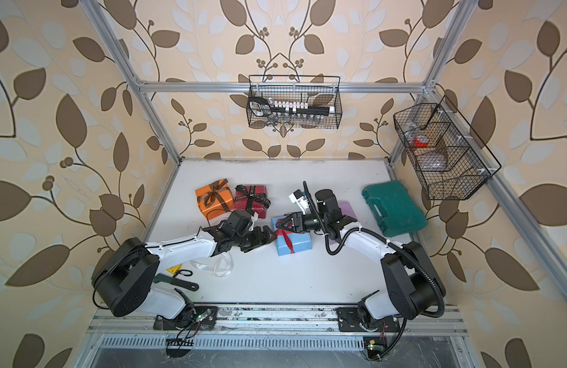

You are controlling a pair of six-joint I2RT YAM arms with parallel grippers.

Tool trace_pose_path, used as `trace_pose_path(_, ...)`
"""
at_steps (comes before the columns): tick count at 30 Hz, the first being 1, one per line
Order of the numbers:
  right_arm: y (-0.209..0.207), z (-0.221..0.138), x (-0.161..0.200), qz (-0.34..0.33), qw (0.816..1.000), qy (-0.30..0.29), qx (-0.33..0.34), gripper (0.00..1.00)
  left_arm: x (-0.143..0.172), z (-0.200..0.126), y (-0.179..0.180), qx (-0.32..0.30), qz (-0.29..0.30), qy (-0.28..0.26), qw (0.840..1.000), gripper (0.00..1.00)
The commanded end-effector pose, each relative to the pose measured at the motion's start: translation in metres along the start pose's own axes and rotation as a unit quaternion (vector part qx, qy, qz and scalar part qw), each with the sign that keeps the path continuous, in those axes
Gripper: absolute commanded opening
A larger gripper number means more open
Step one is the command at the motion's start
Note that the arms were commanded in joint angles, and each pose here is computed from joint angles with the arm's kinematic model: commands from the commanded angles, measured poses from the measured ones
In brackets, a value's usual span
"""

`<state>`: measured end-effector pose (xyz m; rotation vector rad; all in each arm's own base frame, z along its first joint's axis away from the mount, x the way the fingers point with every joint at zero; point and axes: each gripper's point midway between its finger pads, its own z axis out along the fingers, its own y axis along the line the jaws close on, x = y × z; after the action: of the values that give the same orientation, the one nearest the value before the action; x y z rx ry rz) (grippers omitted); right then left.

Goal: Untie the ribbon bows on the gift boxes
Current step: Untie the ribbon from the gift box.

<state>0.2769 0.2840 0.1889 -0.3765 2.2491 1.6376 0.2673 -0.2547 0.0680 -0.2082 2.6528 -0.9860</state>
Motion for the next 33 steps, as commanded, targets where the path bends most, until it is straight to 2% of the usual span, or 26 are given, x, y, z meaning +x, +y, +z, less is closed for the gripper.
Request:
trace_pose_path(1, 0.022, -0.006, -0.008, -0.015, 0.999, -0.009, -0.040, 0.41, 0.006, -0.001, 0.001, -0.006, 0.010, 0.010, 1.000, 0.90)
trace_pose_path(13, 0.034, -0.003, -0.011, -0.016, 0.998, -0.012, -0.061, 0.41, 0.008, -0.005, 0.005, -0.022, 0.012, 0.014, 1.000, 0.91)
trace_pose_path(25, 0.093, -0.008, -0.040, -0.071, 0.991, -0.039, -0.108, 0.41, -0.008, -0.047, -0.019, -0.014, 0.051, -0.032, 0.998, 0.94)
trace_pose_path(33, 0.128, -0.012, -0.063, -0.110, 0.984, -0.056, -0.127, 0.41, -0.011, -0.053, -0.006, -0.028, 0.039, -0.040, 0.998, 0.94)
